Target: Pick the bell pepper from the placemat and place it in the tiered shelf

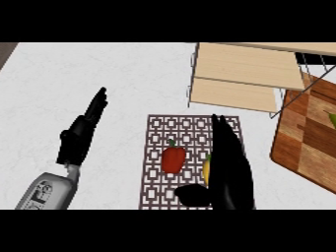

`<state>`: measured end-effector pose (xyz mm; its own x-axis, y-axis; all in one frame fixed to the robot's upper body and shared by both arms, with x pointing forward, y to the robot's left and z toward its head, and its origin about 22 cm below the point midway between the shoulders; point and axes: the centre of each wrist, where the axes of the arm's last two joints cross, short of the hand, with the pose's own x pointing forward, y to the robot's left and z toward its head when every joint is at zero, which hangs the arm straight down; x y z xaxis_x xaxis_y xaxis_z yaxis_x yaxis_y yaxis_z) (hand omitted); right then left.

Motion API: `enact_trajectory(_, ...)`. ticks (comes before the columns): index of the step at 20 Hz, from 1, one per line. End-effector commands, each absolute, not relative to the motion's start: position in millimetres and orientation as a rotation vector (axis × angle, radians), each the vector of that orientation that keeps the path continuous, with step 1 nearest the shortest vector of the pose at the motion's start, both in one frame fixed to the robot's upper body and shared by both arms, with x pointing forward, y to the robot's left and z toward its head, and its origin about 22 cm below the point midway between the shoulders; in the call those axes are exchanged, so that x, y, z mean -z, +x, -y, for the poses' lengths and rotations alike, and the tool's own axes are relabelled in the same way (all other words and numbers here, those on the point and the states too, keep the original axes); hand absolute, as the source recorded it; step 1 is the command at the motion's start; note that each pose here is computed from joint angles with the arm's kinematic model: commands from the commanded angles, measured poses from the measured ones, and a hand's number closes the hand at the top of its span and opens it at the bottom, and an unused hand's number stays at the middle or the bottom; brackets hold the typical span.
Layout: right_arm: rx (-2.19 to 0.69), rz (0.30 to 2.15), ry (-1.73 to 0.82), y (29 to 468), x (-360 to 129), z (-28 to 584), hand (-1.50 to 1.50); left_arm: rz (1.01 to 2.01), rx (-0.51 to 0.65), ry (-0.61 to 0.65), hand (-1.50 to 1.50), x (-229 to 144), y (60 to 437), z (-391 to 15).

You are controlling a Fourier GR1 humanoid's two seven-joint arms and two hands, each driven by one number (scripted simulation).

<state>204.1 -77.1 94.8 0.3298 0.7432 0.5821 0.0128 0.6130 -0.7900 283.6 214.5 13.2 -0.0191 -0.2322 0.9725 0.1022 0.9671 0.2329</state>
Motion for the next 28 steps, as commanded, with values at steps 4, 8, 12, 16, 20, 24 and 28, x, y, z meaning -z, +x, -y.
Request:
enact_trajectory(4, -0.566, 0.995, -0.859, 208.0, -122.2, 46.9, -1.50, 1.589, 0.275, 0.115, 0.00, -22.8, 285.6, -216.7)
enact_trajectory(8, -0.566, 1.005, -0.858, 201.0, -124.0, 48.5, -1.50, 1.562, 0.264, 0.118, 0.00, -7.6, 286.9, -221.9)
enact_trajectory(12, -0.582, 0.991, -0.900, 214.7, -125.1, 46.0, -1.50, 1.576, 0.272, 0.118, 0.00, -8.4, 286.6, -230.3)
enact_trajectory(16, -0.562, 0.990, -0.912, 221.7, -116.3, 40.5, -1.50, 1.566, 0.252, 0.114, 0.00, -16.4, 289.3, -218.4)
enact_trajectory(20, -0.563, 0.966, -0.899, 230.7, -108.8, 36.4, -1.50, 1.574, 0.285, 0.118, 0.00, -22.1, 291.8, -224.5)
enact_trajectory(24, -0.588, 0.943, -0.873, 223.8, -107.9, 39.5, -1.50, 1.576, 0.265, 0.115, 0.00, -21.4, 295.4, -229.1)
enact_trajectory(28, -0.568, 0.925, -0.898, 235.9, -97.9, 35.1, -1.50, 1.588, 0.272, 0.095, 0.00, -15.0, 291.0, -211.8)
